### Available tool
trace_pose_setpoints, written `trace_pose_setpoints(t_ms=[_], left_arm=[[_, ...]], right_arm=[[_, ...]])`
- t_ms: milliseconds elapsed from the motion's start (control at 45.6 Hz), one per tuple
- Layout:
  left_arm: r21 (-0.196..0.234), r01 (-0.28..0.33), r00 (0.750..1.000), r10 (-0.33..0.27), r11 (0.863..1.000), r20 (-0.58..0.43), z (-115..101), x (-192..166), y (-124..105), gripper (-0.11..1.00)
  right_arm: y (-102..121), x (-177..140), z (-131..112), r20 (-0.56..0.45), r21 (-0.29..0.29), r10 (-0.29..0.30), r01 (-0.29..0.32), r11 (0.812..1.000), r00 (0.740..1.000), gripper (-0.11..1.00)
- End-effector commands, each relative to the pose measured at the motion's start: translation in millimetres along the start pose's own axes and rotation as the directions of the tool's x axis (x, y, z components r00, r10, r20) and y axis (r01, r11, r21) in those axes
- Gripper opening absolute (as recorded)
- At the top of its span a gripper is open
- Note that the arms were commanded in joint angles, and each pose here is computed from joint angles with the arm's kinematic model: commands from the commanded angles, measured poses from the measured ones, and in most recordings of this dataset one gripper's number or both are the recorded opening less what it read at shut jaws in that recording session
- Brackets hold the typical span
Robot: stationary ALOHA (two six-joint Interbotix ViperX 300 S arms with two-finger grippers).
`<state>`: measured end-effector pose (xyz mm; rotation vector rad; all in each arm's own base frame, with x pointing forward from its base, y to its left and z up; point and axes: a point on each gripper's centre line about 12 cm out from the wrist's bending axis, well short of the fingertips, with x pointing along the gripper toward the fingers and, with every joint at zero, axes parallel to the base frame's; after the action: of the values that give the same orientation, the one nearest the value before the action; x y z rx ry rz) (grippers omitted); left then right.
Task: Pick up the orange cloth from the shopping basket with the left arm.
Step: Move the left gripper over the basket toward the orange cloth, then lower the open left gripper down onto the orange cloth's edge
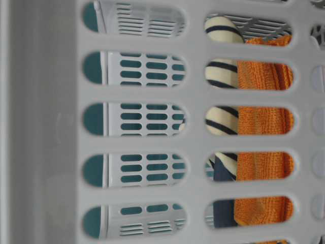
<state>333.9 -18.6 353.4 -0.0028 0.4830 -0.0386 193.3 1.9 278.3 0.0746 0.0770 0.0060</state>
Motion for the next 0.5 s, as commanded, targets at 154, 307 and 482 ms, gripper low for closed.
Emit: trace_pose_setpoints(t_ms=[154, 307, 482], left_arm=[[0.004, -0.003, 0.985, 0.003, 1.0, -0.172, 12, 24, -4, 0.36], [0.023, 0.012, 0.964, -0.006, 1.0, -0.265, 14, 40, -12, 0.8], [0.027, 0.015, 0.936, -0.004, 1.0, -0.352, 11, 62, -16, 0.86]], right_arm=[[1, -3, 12, 0.017, -0.002, 0.004, -0.003, 1.0, 1.0, 0.79], [2, -6, 15, 0.026, -0.005, 0.006, -0.006, 1.0, 1.0, 0.79], [2, -6, 13, 0.006, -0.025, 0.005, -0.005, 1.0, 1.0, 0.79]])
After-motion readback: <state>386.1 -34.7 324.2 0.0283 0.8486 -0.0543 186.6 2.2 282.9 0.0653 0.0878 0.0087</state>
